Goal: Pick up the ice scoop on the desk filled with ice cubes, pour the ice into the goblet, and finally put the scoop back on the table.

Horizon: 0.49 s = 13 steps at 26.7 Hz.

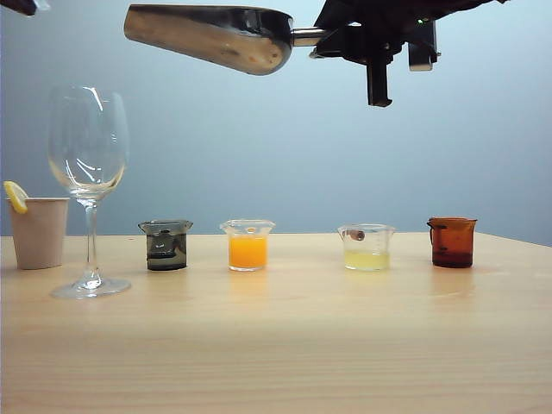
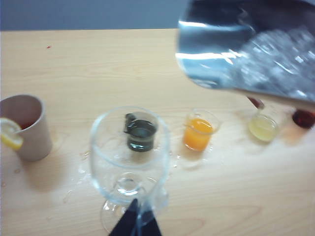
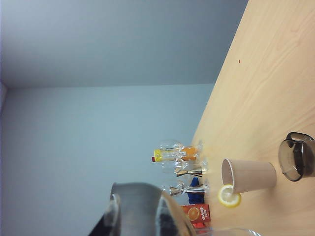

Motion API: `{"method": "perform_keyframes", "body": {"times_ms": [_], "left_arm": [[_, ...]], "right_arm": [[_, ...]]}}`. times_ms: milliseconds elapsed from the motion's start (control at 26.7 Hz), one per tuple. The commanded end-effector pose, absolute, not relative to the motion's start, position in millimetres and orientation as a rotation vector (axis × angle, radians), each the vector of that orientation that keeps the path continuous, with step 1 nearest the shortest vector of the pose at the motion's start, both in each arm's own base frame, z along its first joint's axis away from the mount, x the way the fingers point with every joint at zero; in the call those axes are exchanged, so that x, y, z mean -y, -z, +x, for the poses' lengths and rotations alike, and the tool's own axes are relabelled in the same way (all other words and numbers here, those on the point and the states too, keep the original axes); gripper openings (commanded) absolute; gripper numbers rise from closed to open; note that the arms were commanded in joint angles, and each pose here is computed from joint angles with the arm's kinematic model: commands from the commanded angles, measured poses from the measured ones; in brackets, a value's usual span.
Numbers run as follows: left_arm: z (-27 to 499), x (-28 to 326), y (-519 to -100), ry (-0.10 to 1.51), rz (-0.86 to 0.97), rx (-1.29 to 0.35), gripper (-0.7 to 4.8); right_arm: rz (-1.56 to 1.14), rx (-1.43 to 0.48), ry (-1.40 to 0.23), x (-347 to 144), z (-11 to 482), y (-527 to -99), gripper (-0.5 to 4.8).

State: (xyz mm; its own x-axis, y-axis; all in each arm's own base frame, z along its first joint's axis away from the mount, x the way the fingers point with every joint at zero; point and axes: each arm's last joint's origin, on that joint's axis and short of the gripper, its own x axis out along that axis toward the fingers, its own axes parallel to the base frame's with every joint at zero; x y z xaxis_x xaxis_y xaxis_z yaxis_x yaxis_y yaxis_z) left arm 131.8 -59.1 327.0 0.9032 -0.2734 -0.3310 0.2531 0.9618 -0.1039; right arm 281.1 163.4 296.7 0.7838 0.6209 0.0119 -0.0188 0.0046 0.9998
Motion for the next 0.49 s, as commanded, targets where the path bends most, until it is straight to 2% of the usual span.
{"method": "perform_keyframes", "body": {"times_ms": [37,262,487], "left_arm": [[137,46,-331,0.287,-0.136,-0.338,-0.06],[143,20,-332,0.279,-0.154,-0.326,-0.05],[143,20,-333,0.321,-0.145,-0.307,-0.05]], "right_arm": [[1.507,-0.483,-0.572,-163,280,-306,-0.05],[1.503,-0.503,-0.55,-165,282,-314,-0.05],[1.493,-0.546,-0.52,-168,285,-322,-0.05]]}}
